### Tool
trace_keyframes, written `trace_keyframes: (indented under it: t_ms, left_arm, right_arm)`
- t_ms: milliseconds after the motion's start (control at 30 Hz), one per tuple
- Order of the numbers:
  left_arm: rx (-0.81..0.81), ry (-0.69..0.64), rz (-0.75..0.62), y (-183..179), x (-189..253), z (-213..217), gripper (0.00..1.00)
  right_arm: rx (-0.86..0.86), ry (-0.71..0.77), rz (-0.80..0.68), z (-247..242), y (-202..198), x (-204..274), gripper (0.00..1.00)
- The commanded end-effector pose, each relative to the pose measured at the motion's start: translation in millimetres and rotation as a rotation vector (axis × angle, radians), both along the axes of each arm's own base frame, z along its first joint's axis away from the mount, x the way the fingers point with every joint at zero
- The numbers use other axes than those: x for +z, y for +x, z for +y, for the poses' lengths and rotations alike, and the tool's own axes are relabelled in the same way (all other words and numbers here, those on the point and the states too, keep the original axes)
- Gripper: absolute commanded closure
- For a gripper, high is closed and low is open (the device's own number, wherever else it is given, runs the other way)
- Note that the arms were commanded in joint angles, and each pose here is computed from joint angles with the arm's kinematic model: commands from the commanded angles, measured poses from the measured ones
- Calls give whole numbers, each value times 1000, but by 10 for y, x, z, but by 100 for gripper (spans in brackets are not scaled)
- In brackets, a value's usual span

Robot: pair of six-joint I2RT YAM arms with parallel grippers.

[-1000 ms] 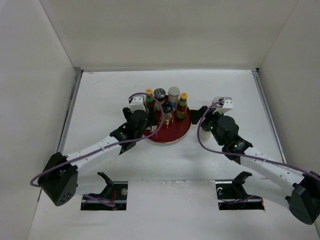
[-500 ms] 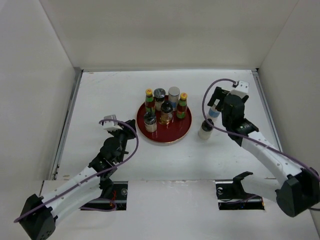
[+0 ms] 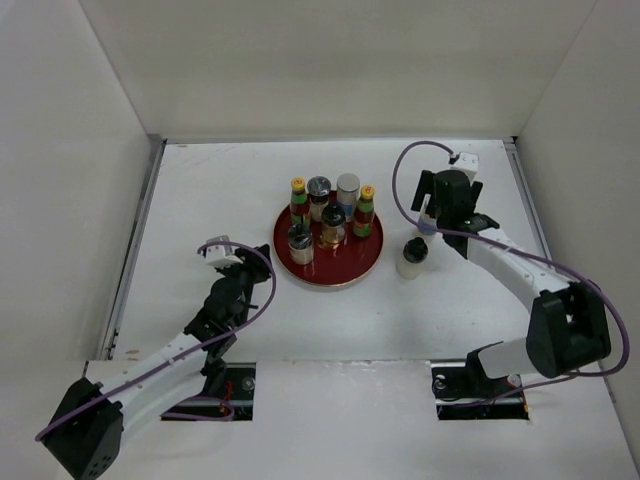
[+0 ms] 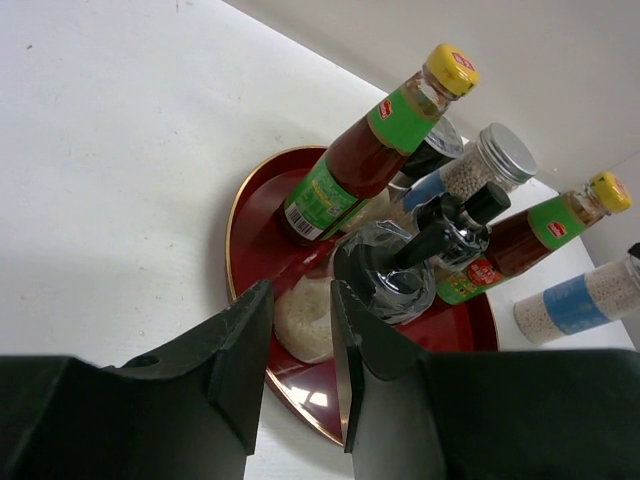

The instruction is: Organize the condiment bottles

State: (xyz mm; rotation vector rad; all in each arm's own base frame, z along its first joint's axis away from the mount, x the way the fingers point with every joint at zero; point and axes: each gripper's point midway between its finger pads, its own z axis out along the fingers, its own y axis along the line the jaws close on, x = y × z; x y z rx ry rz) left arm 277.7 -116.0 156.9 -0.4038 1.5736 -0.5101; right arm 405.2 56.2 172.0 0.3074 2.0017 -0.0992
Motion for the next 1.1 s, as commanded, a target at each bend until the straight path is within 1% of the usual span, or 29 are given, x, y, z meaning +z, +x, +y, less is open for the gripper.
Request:
trace_keyframes:
  t_ms: [0, 100, 167, 233, 267, 300, 433, 567, 633, 700, 800, 900, 1000, 1067]
  left_arm:
    - [-7, -62, -55, 25, 155, -23, 72]
    - [0, -62, -46, 37, 127, -11, 72]
    - [6, -61, -44, 41, 112, 8, 72]
    - [9, -64, -45, 41, 114, 18, 72]
    - [9, -66, -44, 41, 108, 20, 71]
    - [11, -63, -37, 46, 87, 21, 71]
    - [20, -58, -25, 76, 37, 32, 71]
    - [25, -66, -22, 82, 18, 41, 70]
    - [30, -71, -20, 85, 12, 54, 69]
    - [31, -74, -16, 85, -4, 60, 69]
    - [33, -81, -12, 90, -15, 64, 69]
    - [46, -85, -9, 108, -22, 104, 69]
    - [51, -100, -7, 115, -29, 135, 68]
    - [47, -108, -4, 118, -38, 136, 68]
  right_arm:
    - [39, 22, -14, 109, 157, 84, 4]
    - [31, 13, 12, 105, 183, -8, 7]
    - [21, 9, 11, 94, 178, -29, 14]
    - [-7, 2, -15, 52, 165, 36, 32]
    - [-27, -5, -46, 15, 156, 123, 39]
    - [-47, -10, -92, -22, 147, 258, 42]
    - [-72, -2, -300, -89, 25, 954, 49]
    - [-16, 51, -481, 45, -278, 1666, 52]
    - [46, 92, -528, 222, -447, 1872, 51]
    - [129, 131, -541, 478, -609, 1953, 51]
    - [275, 178, -507, 961, -802, 1864, 51]
    - [391, 235, -438, 1461, -944, 1597, 51]
    - [495, 290, -361, 1980, -1029, 1280, 51]
    - [545, 312, -337, 2238, -1011, 1135, 51]
